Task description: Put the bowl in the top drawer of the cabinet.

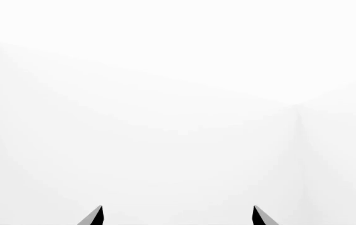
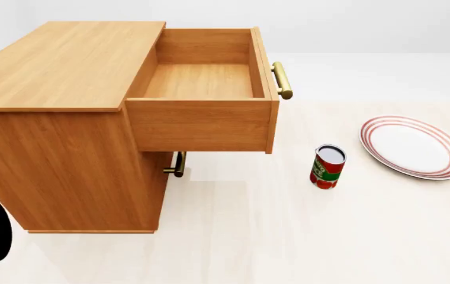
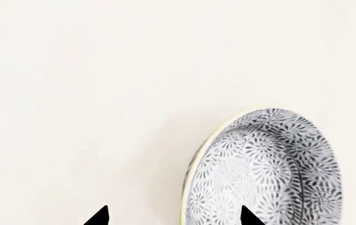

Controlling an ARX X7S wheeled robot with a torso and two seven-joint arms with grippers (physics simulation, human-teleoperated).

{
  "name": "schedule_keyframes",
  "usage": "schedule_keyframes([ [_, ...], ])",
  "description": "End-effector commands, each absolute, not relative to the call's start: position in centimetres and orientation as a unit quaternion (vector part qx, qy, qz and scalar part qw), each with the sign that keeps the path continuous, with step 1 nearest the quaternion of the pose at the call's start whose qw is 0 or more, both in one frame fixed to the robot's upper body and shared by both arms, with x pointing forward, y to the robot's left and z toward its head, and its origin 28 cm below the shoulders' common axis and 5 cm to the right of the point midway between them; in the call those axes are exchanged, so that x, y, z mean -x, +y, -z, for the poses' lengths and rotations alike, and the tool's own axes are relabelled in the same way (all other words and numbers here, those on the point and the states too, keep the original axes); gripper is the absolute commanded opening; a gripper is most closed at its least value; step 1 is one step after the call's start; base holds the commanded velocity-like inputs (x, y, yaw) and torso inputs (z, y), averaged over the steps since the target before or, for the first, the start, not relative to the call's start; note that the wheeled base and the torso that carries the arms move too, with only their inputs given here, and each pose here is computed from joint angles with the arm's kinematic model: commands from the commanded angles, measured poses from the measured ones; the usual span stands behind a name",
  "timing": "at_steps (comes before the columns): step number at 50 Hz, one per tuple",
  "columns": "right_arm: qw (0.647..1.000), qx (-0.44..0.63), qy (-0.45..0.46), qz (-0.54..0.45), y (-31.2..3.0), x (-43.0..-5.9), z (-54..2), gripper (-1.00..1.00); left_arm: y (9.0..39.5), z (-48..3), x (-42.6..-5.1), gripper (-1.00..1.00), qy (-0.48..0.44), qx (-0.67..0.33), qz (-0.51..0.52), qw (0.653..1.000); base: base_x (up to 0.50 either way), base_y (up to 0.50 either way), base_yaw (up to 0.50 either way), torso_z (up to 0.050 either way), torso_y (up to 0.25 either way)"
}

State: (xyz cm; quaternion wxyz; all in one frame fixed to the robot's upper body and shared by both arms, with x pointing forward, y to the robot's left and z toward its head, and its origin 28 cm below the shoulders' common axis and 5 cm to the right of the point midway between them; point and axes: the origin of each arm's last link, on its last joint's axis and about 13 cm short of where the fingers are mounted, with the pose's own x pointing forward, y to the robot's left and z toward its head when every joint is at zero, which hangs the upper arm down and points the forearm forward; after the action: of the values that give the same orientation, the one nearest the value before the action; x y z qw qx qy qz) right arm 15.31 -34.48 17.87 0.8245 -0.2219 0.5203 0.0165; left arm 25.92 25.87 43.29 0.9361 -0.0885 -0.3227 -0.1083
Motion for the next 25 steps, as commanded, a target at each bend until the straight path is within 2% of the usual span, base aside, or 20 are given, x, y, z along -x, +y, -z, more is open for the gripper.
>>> schedule_keyframes([
  [1,0.808,0.212,0.549,0.015,-33.8,-15.1,-16.0,1.00,25.9,-43.1,-26.1,1.00,-0.320,0.088,0.107,0.937,0.00,0.00,0.00,0.000,0.000],
  [8,0.796,0.223,0.561,0.042,-33.1,-16.2,-14.9,1.00,25.8,-42.9,-26.3,1.00,-0.317,0.089,0.106,0.938,0.00,0.00,0.00,0.000,0.000],
  [9,0.794,0.226,0.563,0.045,-32.9,-16.5,-14.8,-1.00,25.8,-42.9,-26.3,1.00,-0.317,0.089,0.106,0.938,0.00,0.00,0.00,0.000,0.000],
  [16,0.784,0.246,0.564,0.076,-32.2,-17.9,-14.8,-1.00,25.9,-42.9,-26.2,1.00,-0.316,0.089,0.105,0.939,0.00,0.00,0.00,0.000,0.000],
  [25,0.777,0.270,0.558,0.112,-32.8,-17.7,-15.6,-1.00,25.9,-43.1,-26.1,1.00,-0.318,0.090,0.105,0.938,0.00,0.00,0.00,0.000,0.000],
])
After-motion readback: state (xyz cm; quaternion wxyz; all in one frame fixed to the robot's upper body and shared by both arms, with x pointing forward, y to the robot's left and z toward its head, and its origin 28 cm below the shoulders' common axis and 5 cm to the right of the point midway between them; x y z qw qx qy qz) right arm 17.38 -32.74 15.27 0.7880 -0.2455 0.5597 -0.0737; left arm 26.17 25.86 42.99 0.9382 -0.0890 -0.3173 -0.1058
